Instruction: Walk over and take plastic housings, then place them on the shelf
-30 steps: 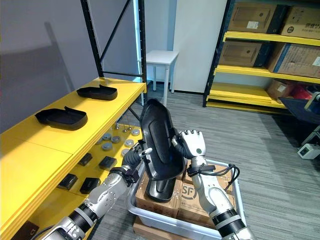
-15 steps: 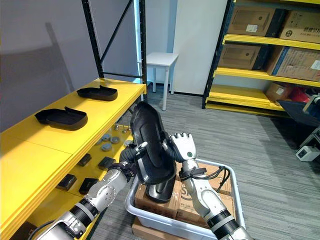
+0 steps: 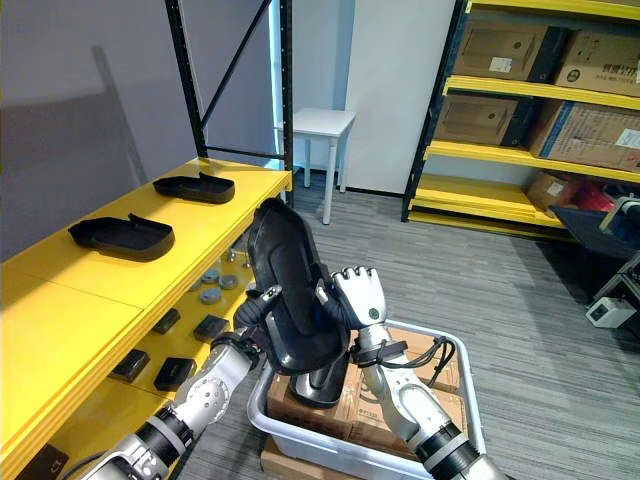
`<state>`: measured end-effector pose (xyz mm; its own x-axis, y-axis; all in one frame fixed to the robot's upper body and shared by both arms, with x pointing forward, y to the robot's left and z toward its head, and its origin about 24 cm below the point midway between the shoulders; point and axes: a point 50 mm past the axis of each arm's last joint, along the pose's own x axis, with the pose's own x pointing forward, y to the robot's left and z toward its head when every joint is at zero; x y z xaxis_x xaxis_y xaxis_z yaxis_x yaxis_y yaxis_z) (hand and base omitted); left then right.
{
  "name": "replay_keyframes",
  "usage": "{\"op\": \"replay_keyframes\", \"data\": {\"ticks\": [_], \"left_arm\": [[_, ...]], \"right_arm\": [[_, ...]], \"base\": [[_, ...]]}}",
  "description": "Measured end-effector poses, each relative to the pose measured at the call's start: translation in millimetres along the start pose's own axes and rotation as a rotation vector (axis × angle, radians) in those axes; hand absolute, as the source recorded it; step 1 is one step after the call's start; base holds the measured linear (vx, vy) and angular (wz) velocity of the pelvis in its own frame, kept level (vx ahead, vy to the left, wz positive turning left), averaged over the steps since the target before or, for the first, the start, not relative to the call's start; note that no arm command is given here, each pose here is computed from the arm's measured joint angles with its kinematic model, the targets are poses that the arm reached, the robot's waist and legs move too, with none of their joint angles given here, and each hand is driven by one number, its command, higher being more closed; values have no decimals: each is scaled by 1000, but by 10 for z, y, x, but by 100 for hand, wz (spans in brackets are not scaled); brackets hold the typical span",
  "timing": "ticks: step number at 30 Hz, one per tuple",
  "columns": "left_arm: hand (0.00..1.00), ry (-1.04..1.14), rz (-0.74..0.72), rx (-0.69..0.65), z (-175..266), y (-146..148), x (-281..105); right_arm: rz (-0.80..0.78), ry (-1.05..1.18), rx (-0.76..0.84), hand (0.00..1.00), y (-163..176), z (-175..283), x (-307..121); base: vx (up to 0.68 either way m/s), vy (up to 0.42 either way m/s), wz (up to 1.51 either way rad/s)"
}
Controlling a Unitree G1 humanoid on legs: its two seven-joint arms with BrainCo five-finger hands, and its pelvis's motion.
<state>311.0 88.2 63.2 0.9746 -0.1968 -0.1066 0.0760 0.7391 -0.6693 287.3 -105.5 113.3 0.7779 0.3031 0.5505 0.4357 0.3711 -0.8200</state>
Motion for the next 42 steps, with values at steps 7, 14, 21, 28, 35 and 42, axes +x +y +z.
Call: {"op": "replay_keyframes", "data": {"ticks": [7, 14, 21, 28, 35, 42], "left_arm": [[100, -185, -26, -3, 222, 11, -319], [100, -714, 67, 278, 938, -122, -837], [100, -996, 314, 603, 1158, -110, -1030], [100, -1032, 337, 725, 1134, -120, -1060], [100, -978, 312, 808, 1062, -70, -1047], [100, -740, 236, 627, 891, 153, -807]], "right_arm": [[14, 83, 309, 0, 0, 97, -363], [14, 256, 630, 0, 189, 310, -414], [-48, 644, 676, 0, 249, -269, -842], [-158, 833, 700, 0, 115, -565, -1149], [-137, 840, 739, 0, 45, -576, -1256], [-225, 761, 843, 0, -316, -574, -1298]], "base": [[4, -5, 107], [188, 154, 111], [229, 138, 167], [226, -150, 134], [192, -158, 13], [36, -12, 6]]}}
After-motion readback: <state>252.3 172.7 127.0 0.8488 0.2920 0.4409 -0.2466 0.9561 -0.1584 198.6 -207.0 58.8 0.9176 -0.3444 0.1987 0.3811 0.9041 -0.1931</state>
